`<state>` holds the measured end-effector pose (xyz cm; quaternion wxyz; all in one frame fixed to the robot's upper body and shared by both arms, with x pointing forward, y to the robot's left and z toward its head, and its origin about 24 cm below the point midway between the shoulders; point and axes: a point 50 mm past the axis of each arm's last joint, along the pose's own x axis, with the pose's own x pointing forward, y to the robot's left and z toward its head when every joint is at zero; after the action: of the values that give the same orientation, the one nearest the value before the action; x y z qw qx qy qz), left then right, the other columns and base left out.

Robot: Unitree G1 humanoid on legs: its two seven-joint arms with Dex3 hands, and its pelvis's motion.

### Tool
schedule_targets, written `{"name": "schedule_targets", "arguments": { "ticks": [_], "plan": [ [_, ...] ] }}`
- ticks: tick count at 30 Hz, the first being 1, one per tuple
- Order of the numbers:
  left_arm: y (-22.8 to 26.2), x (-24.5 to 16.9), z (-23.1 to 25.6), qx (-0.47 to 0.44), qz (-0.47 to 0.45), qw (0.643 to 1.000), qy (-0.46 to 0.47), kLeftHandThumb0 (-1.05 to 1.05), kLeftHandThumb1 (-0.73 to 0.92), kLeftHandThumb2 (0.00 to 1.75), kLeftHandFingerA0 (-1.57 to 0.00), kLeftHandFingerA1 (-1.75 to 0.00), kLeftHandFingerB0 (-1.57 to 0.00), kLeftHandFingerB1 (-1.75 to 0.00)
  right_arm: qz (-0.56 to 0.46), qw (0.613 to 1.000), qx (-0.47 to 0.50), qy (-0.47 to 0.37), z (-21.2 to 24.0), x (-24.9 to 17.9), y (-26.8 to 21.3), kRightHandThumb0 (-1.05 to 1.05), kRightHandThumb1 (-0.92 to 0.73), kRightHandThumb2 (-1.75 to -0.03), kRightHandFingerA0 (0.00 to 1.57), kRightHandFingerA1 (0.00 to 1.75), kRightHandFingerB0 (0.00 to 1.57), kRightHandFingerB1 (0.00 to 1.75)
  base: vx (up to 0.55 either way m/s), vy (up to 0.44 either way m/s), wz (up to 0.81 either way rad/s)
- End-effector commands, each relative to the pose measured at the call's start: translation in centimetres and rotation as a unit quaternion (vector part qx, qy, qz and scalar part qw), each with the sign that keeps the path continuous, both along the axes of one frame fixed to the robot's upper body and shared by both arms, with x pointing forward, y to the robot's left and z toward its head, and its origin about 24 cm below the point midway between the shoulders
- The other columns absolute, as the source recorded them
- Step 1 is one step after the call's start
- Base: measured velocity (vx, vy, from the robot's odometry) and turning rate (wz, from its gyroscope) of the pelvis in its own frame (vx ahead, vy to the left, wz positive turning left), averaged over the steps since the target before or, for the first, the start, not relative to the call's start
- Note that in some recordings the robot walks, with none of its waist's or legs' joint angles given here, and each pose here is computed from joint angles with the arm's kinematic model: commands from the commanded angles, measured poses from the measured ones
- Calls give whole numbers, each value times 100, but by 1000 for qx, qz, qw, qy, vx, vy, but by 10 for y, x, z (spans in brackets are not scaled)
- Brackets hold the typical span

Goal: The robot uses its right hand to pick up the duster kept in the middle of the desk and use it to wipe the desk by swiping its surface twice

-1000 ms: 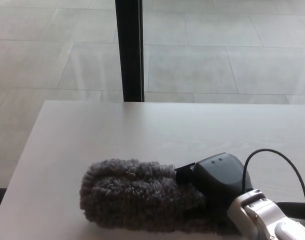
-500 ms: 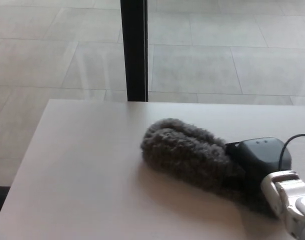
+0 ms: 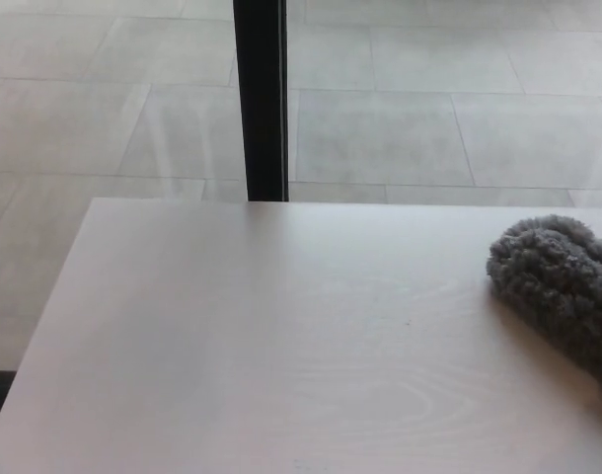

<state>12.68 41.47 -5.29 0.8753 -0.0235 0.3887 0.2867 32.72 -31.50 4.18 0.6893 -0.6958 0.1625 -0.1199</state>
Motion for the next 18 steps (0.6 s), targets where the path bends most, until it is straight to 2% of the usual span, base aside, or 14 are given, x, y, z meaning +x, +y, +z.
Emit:
{"name": "schedule_targets", "arguments": {
  "ticks": [1, 4, 6, 8, 9, 10, 11, 13, 14, 15, 16, 17, 18],
  "plan": [
    [6, -3, 4, 7, 9, 1000, -8, -53, 75, 62, -47, -66, -39, -48, -62, 998, 11, 28, -14, -20, -21, -32, -64, -59, 90, 156, 80, 91, 0, 0, 0],
    [5, -5, 3, 11, 0, 1000, -3, -53, 76, 62, -48, -67, -40, -48, -58, 998, 8, 32, -19, -21, -16, -37, -63, -65, 87, 160, 79, 97, 0, 0, 0],
    [4, -4, 3, 14, 0, 1000, -2, -54, 75, 62, -49, -66, -41, -48, -45, 999, 10, 27, -21, -19, -11, -37, -64, -61, 89, 157, 77, 83, 0, 0, 0],
    [4, -4, 3, 14, 1, 1000, -3, -54, 75, 62, -49, -66, -41, -48, -43, 999, 11, 24, -20, -19, -10, -37, -64, -61, 89, 157, 77, 83, 0, 0, 0],
    [4, -3, 3, 13, 2, 1000, 0, -54, 75, 62, -49, -66, -43, -49, -32, 999, 20, 19, -20, -13, 0, -35, -63, -65, 88, 162, 76, 93, 0, 0, 0],
    [4, -3, 3, 7, 11, 1000, -4, -54, 73, 61, -50, -67, -43, -50, -17, 999, 29, 16, -19, -9, 7, -32, -64, -63, 90, 158, 78, 93, 0, 0, 0],
    [4, -3, 3, 10, 6, 1000, -4, -54, 75, 62, -48, -66, -41, -49, -9, 999, 39, 19, -19, -7, 11, -31, -64, -65, 89, 161, 79, 86, 0, 0, 0],
    [5, -3, 3, 13, 1, 1000, 0, -54, 75, 62, -48, -66, -41, -49, 20, 998, 57, 10, -16, -1, 20, -28, -61, -62, 87, 164, 80, 85, 0, 0, 0],
    [5, -3, 4, 8, 6, 1000, -8, -53, 74, 62, -47, -66, -40, -49, 34, 998, 61, -4, -14, 0, 24, -30, -61, -63, 88, 157, 73, 65, 0, 0, 0],
    [5, -2, 5, 16, -2, 1000, -6, -54, 75, 62, -48, -66, -39, -49, 41, 997, 68, -4, -13, 2, 26, -29, -63, -63, 85, 146, 72, 58, 0, 0, 0],
    [5, -2, 5, 11, 5, 1000, -10, -53, 73, 62, -49, -67, -41, -49, 48, 996, 75, -3, -11, 4, 29, -32, -64, -60, 89, 130, 65, 50, 0, 0, 0],
    [5, -2, 5, 13, 4, 1000, -6, -56, 58, 97, -49, -69, -38, -59, 51, 995, 84, 2, -10, 6, 29, -40, -68, -60, 86, 113, 54, 42, 0, 0, 0],
    [5, -2, 5, 21, -5, 1000, 4, -56, 58, 97, -49, -69, -38, -59, 53, 994, 95, 8, -8, 7, 30, -40, -68, -60, 86, 113, 54, 42, 0, 0, 0]
  ]
}}
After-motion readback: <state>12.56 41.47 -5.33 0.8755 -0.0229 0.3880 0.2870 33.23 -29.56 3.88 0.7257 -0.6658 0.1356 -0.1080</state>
